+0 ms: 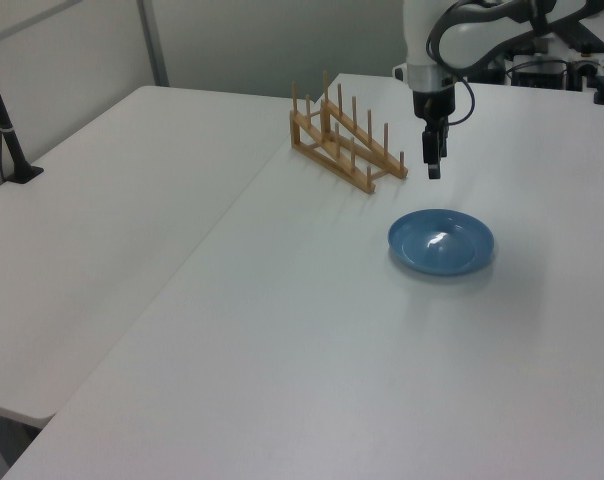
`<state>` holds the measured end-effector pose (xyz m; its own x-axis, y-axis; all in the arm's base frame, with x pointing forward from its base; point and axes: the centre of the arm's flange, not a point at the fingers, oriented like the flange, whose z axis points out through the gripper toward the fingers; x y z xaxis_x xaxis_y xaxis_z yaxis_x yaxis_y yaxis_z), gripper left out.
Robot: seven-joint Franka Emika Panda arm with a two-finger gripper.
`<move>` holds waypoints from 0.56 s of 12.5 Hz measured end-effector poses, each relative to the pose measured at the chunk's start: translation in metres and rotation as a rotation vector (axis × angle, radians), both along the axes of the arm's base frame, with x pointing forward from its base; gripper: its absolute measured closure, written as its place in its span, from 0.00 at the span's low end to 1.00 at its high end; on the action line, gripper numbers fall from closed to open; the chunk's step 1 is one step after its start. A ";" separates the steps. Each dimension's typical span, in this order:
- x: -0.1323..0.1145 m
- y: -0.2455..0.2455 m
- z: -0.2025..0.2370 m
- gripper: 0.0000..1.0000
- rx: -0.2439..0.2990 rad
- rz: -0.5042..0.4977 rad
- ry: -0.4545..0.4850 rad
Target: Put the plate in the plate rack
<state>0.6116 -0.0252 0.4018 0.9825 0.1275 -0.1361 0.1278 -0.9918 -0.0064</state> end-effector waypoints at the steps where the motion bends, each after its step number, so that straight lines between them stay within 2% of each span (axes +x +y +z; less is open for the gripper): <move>1: 0.000 0.000 -0.005 0.00 0.000 0.002 0.008; 7: -0.002 0.001 -0.021 0.00 0.006 0.046 0.040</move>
